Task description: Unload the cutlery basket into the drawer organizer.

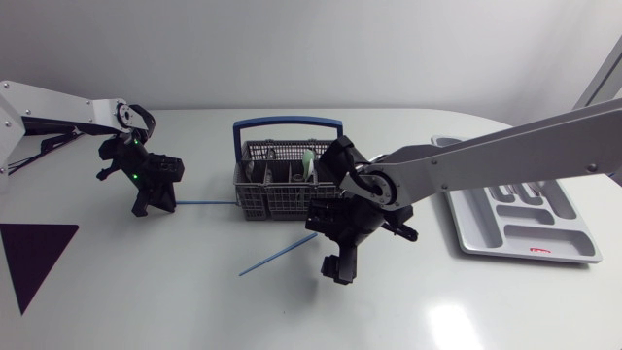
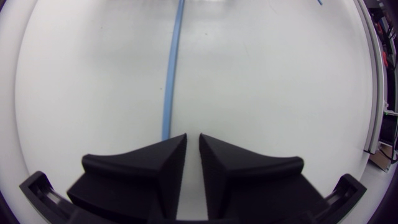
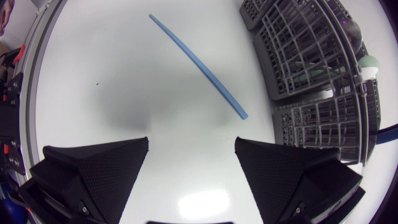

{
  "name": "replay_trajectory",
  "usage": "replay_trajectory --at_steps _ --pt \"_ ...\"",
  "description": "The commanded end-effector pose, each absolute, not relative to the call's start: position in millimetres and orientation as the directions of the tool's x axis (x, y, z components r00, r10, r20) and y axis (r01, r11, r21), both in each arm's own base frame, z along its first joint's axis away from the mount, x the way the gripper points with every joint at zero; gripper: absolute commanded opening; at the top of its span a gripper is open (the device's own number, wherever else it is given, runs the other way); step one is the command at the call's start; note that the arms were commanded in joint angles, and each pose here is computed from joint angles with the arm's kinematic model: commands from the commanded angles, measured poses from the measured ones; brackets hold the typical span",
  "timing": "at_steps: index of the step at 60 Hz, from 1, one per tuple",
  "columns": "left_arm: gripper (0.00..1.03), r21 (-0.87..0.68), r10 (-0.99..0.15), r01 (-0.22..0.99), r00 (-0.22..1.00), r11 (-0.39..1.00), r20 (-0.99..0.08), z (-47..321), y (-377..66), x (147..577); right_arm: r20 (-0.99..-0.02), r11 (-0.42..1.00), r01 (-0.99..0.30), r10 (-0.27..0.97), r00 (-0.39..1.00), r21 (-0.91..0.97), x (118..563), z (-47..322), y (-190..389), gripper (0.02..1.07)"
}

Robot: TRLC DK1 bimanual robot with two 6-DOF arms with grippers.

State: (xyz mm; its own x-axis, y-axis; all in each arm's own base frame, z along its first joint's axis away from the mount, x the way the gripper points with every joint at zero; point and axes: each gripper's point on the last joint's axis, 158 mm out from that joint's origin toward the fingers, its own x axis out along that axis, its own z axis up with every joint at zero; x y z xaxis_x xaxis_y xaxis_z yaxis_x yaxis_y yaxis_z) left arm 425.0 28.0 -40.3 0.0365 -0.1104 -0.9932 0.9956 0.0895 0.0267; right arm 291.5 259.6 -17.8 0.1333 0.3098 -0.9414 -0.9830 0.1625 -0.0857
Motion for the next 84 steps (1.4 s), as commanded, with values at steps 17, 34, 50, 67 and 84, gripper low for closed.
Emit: replay_trajectory --at_steps 17,34,50,67,84 --pt "0.63 0.127 -0.105 0.988 0.136 0.085 -0.985 -21 36 456 -0.952 0.148 -0.986 0.284 0.116 -0.076 290 -29 251 1.02" --pt "0.63 0.138 -0.104 0.988 0.146 0.074 -0.984 -16 35 469 -0.953 0.15 -0.986 0.281 0.114 -0.073 293 -34 250 1.02" --pt "0.62 0.108 -0.109 0.994 0.105 -0.021 -0.989 -29 29 467 -0.956 0.163 -0.984 0.274 0.109 -0.066 294 -39 245 1.02" --pt "0.5 0.048 -0.096 0.995 0.039 -0.093 -0.995 -51 15 453 -0.956 0.164 -0.984 0.274 0.11 -0.066 296 -40 244 1.02" --pt "0.11 -0.005 -0.063 0.991 -0.014 -0.131 -0.998 -67 23 437 -0.955 0.16 -0.985 0.274 0.112 -0.069 295 -39 243 1.02"
